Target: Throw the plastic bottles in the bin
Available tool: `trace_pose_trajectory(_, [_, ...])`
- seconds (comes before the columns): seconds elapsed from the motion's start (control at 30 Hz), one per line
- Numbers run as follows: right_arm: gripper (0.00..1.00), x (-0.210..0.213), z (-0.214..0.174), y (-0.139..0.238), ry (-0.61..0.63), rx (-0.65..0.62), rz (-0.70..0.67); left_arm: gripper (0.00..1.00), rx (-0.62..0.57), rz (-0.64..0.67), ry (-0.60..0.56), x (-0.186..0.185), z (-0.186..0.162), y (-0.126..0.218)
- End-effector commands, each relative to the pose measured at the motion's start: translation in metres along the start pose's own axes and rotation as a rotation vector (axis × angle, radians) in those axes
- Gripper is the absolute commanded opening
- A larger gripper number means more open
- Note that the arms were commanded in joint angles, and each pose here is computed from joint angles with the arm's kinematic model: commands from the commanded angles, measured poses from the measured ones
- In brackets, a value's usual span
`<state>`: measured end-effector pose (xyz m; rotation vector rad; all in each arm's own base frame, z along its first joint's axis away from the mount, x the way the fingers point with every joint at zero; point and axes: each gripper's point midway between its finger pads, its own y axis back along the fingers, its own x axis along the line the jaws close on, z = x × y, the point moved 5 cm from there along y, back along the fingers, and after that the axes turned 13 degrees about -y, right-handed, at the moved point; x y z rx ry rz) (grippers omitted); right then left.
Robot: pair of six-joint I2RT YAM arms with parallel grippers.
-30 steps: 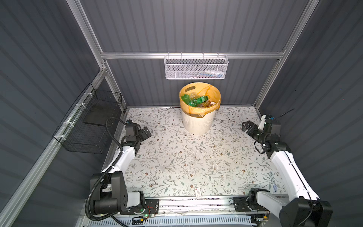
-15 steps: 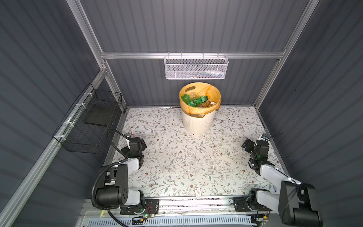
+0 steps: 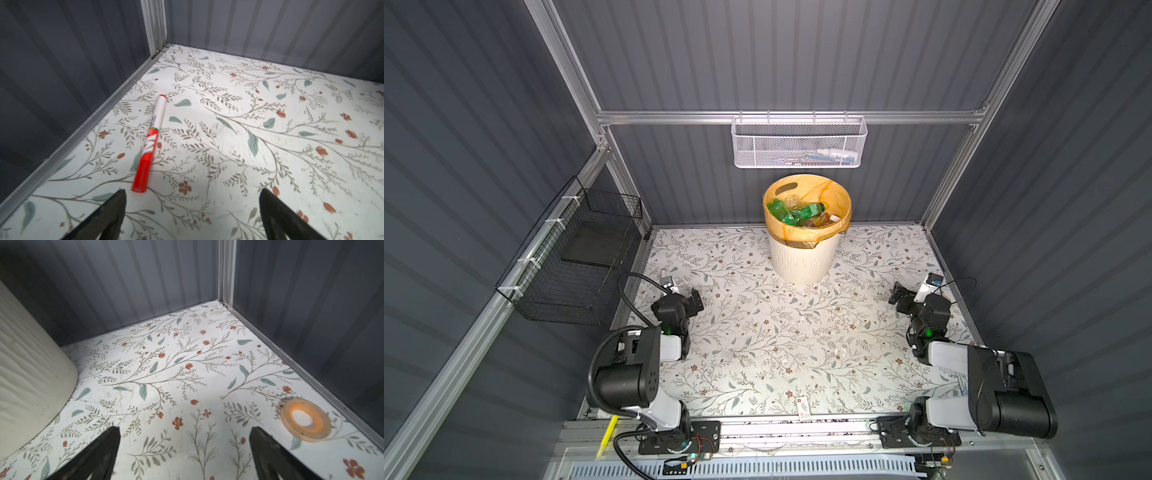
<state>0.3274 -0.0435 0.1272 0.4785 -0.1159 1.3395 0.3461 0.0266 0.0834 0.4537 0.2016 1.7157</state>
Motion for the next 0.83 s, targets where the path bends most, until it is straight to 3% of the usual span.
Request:
trace_pose_trajectory(0.0, [0.99,0.01,0.002,0.0,0.04,-0.015,0.054,1.0,-0.066,-0.035,-0.075,-0.018,0.014,-0.006])
trace_pose_trajectory(0.03, [0.99,0.01,0.001,-0.001,0.043,-0.005,0.048,1.0,-0.011,-0.044,-0.087,-0.021,0.013,-0.012])
trace_pose_trajectory(0.1, [0.99,0.011,0.003,0.0,0.043,-0.056,0.063,1.0,-0.016,-0.026,-0.12,-0.025,0.014,-0.016])
trace_pose_trajectory(0.17, [0.99,0.01,0.001,-0.001,0.044,-0.021,0.047,1.0,0.006,-0.034,-0.119,-0.026,0.013,-0.015])
trace_pose_trajectory(0.8, [0.99,0.01,0.002,-0.001,0.043,-0.041,0.052,1.0,-0.005,-0.017,-0.132,-0.028,0.014,-0.015])
